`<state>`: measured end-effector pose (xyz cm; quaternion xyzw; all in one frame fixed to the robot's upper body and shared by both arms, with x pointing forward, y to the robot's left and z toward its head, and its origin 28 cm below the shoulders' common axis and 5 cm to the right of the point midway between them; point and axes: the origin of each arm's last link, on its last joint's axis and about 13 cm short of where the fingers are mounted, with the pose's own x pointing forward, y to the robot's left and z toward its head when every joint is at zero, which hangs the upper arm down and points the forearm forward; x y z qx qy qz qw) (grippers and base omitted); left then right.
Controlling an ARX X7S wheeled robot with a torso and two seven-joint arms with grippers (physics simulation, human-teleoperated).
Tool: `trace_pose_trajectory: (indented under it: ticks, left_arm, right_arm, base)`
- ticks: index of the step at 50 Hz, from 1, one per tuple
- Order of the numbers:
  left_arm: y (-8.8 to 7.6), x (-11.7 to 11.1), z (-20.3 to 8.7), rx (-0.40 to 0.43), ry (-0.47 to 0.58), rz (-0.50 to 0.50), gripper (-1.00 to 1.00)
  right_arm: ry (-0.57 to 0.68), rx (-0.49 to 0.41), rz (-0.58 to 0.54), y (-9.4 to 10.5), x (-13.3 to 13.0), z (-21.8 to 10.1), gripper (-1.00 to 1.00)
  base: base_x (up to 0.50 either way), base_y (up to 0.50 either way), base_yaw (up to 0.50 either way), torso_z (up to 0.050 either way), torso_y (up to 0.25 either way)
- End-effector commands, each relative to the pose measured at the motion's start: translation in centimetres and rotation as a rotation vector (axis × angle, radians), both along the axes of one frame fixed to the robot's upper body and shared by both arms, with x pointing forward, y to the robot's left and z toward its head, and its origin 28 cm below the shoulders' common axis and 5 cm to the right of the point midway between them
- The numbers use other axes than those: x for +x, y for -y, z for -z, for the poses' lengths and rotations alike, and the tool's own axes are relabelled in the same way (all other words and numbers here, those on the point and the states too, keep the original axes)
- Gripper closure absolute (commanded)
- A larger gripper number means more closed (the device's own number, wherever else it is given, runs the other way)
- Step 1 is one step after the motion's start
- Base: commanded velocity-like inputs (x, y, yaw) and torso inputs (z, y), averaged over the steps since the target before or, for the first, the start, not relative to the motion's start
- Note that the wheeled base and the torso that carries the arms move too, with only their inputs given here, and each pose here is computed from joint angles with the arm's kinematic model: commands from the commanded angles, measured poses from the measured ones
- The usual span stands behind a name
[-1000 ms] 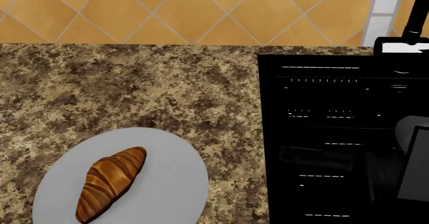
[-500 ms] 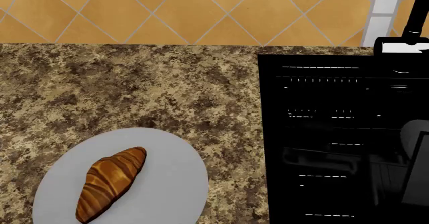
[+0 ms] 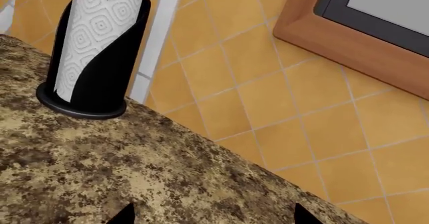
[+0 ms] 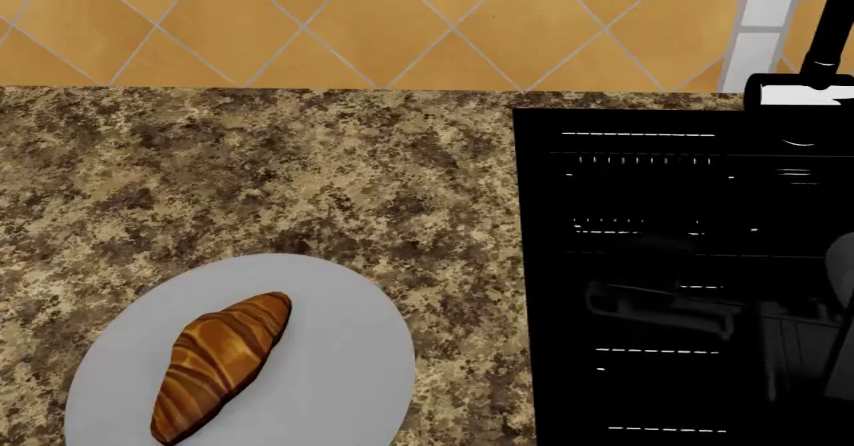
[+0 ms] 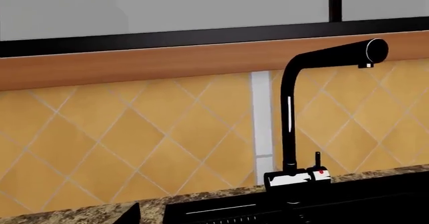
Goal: Place the pastries on the plates.
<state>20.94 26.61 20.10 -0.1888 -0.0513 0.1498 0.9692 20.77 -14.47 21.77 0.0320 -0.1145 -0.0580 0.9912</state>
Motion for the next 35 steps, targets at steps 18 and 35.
trace_pose_trajectory:
  ticks: [18, 35]
  left_arm:
    - [-0.74, 0.26, -0.12, -0.031, 0.035, -0.070, -1.00]
    - [-0.87, -0.25, 0.19, -0.020, 0.020, -0.084, -1.00]
  right_arm:
    - [0.041, 0.033, 0.019, 0.41, -0.24, -0.30, -1.00]
    - [0.009, 0.041, 0.053, 0.77, -0.58, 0.38, -1.00]
  base:
    - [0.00, 0.00, 0.00, 0.000, 0.000]
    - [0.00, 0.00, 0.00, 0.000, 0.000]
